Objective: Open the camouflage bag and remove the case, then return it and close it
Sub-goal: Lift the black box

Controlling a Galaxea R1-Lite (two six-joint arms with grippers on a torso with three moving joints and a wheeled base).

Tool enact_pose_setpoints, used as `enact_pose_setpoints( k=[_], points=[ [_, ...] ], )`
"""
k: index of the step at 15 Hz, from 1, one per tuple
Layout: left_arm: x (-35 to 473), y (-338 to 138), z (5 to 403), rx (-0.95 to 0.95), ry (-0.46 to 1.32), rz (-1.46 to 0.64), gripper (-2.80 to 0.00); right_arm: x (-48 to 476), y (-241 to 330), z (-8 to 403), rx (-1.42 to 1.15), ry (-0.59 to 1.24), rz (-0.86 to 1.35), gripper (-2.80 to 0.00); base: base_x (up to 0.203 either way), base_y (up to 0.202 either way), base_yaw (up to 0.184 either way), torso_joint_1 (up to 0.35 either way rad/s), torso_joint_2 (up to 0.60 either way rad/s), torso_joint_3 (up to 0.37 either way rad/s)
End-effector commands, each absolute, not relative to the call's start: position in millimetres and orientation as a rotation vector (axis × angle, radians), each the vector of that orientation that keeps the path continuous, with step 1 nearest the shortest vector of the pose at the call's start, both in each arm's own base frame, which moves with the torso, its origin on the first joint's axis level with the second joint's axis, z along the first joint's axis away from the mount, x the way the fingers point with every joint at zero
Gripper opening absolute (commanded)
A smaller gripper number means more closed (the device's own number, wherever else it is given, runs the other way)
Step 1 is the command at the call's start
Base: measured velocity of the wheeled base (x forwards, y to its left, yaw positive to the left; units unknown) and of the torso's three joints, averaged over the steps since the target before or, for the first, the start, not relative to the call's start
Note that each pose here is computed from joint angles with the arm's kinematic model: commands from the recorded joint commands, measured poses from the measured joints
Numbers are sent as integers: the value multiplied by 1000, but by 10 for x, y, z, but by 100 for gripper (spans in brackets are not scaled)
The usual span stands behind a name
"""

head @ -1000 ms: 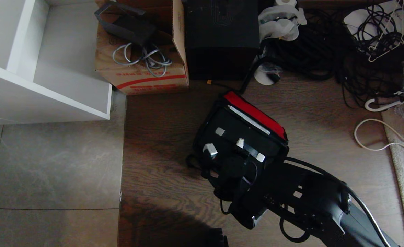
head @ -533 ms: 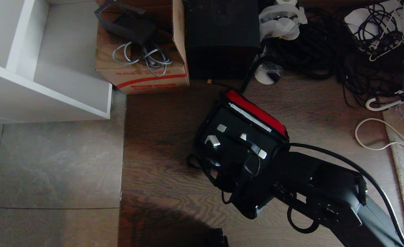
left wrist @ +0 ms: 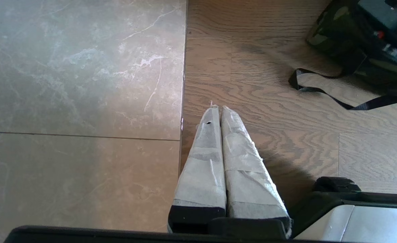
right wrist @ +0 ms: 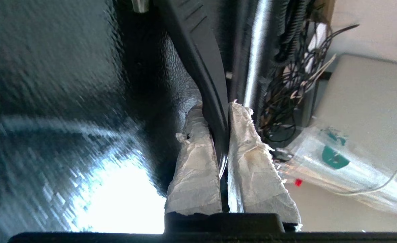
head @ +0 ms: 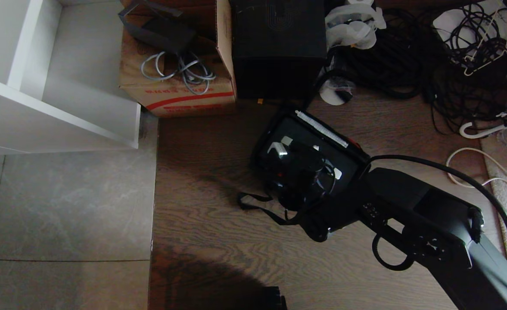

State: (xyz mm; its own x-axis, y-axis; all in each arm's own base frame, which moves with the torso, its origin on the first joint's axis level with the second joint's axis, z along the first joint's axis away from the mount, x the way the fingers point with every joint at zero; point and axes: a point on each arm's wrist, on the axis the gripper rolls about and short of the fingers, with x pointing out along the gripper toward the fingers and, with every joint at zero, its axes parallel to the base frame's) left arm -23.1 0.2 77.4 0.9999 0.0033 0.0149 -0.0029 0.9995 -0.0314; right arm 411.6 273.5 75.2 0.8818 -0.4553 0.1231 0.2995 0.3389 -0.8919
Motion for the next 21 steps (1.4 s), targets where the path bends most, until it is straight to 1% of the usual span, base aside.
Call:
enact_pose_setpoints(
  k=[1, 3, 4, 10, 12, 14, 16, 17, 21],
  points=[
    [-232, 2, 774, -32, -15, 4, -280, 4098, 2715, 920, -1094, 146, -515, -280, 0, 0, 0, 0, 0, 0],
    [-232, 2, 774, -32, -15, 4, -280, 4122, 2702, 1032, -1069, 131, -528, -280, 0, 0, 0, 0, 0, 0],
    [-232, 2, 774, -32, -15, 4, -280, 4159, 2672, 1162, -1041, 116, -552, -280, 0, 0, 0, 0, 0, 0],
    [-232, 2, 774, -32, -15, 4, -280, 4197, 2609, 1157, -1042, 139, -555, -280, 0, 0, 0, 0, 0, 0],
    [-233, 2, 778, -32, -17, 4, -280, 4168, 2605, 1011, -1074, 167, -532, -280, 0, 0, 0, 0, 0, 0],
    [-232, 2, 774, -32, -15, 4, -280, 4064, 2598, 753, -1130, 213, -484, -280, 0, 0, 0, 0, 0, 0],
    [-232, 2, 774, -32, -15, 4, -280, 3982, 2639, 561, -1122, 224, -443, -280, 0, 0, 0, 0, 0, 0],
    [-232, 2, 774, -32, -15, 4, -280, 3968, 2642, 506, -1139, 229, -424, 0, 0, 0, 0, 0, 0, 0],
    [-232, 2, 775, -32, -16, 4, -280, 3925, 2747, 320, -1138, 237, -385, 0, 0, 0, 0, 0, 0, 0]
  ],
)
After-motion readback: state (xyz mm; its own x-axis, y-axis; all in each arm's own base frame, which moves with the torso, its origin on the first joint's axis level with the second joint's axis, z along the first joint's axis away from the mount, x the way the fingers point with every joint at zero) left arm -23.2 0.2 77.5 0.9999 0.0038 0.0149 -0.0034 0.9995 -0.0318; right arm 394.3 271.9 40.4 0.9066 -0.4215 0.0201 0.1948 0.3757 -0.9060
